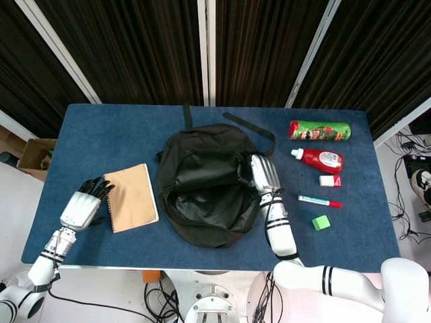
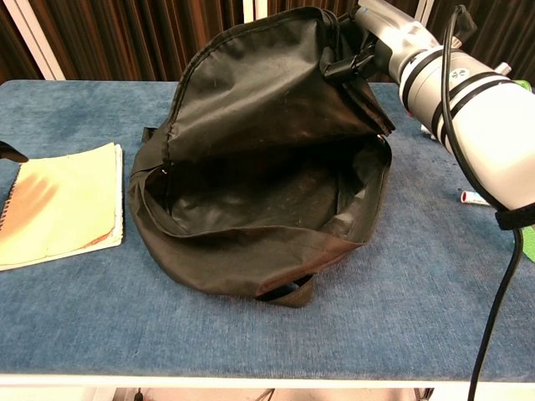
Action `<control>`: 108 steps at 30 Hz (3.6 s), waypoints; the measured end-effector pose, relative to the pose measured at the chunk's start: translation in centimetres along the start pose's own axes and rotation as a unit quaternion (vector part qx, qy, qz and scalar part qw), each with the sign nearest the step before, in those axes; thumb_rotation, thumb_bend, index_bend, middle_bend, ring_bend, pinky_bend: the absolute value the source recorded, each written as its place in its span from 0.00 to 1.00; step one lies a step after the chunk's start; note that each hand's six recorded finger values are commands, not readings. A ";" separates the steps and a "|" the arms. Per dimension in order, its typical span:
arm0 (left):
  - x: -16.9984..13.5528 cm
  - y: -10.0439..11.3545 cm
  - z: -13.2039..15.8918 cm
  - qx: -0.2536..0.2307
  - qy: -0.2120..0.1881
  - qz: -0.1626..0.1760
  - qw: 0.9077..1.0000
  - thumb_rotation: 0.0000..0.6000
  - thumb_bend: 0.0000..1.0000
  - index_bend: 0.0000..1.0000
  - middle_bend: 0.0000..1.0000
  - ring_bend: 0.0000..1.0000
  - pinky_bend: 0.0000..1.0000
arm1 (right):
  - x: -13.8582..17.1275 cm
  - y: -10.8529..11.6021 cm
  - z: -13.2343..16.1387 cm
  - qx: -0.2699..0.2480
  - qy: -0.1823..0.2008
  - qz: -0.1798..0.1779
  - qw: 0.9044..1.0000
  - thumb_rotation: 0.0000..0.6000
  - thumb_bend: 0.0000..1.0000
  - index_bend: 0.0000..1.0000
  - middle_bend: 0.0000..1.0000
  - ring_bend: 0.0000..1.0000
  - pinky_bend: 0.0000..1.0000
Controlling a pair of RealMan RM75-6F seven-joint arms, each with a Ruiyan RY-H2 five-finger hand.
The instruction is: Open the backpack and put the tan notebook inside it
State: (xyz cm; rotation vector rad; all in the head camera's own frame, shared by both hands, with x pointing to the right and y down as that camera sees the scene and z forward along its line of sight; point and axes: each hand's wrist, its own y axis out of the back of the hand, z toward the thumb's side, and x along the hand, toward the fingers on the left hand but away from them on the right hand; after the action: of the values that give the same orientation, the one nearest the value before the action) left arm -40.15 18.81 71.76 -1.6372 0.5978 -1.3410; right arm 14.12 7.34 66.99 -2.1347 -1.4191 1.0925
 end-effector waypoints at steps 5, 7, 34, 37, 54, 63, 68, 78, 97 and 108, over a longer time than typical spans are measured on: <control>0.8 0.0 0.9 -0.024 -0.015 0.003 1.000 1.00 0.04 0.16 0.14 0.10 0.18 | -0.1 0.0 0.1 -0.001 0.002 -0.002 1.000 1.00 0.62 0.67 0.53 0.41 0.31; 1.0 0.0 1.3 -0.034 -0.020 0.005 0.999 1.00 0.03 0.16 0.14 0.10 0.18 | -0.1 0.0 0.1 -0.005 0.002 -0.001 1.000 1.00 0.62 0.66 0.53 0.41 0.31; 4.4 0.5 5.5 -0.194 -0.068 0.090 0.974 1.00 0.26 0.26 0.22 0.14 0.17 | -0.2 -0.1 -0.6 -0.012 0.001 0.005 1.000 1.00 0.63 0.66 0.53 0.41 0.27; 4.8 0.8 5.8 -0.184 -0.074 0.099 0.975 1.00 0.27 0.33 0.29 0.19 0.19 | -0.2 0.0 -0.6 -0.012 0.001 0.004 1.000 1.00 0.63 0.66 0.53 0.41 0.27; 4.9 2.3 5.8 -0.158 -0.067 0.169 0.971 1.00 0.25 0.61 0.58 0.45 0.33 | -0.3 0.0 -1.1 -0.014 -0.004 0.010 1.000 1.00 0.63 0.66 0.53 0.41 0.26; 4.0 3.9 5.6 -0.134 -0.078 0.221 0.963 1.00 0.29 0.73 0.70 0.57 0.46 | -0.3 -0.1 -0.7 -0.031 -0.002 0.014 0.999 1.00 0.63 0.66 0.53 0.41 0.25; 2.4 5.9 5.1 -0.109 -0.096 0.269 0.952 1.00 0.31 0.74 0.71 0.58 0.54 | -0.8 0.4 0.2 -0.056 -0.004 0.012 0.998 1.00 0.63 0.65 0.53 0.41 0.24; -0.8 9.5 4.2 -0.014 -0.145 0.337 0.930 1.00 0.31 0.75 0.71 0.58 0.58 | -2.3 1.0 2.2 -0.105 -0.015 0.010 0.994 1.00 0.63 0.65 0.53 0.41 0.23; -0.9 11.2 13.1 -0.017 -0.284 0.392 0.875 1.00 0.32 0.75 0.72 0.59 0.60 | -3.7 0.5 4.6 -0.145 -0.010 0.009 0.989 1.00 0.63 0.64 0.53 0.41 0.23; -0.4 13.0 16.5 -0.030 -0.330 0.424 0.843 1.00 0.32 0.75 0.72 0.59 0.59 | -4.2 -0.4 6.7 -0.185 0.003 0.013 0.983 1.00 0.63 0.64 0.53 0.41 0.23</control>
State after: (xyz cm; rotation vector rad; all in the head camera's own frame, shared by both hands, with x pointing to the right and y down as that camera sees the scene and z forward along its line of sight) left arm -22.54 18.62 60.40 -1.4627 0.7914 -0.0888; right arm 7.94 2.98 64.62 -2.4080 -1.7060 0.8817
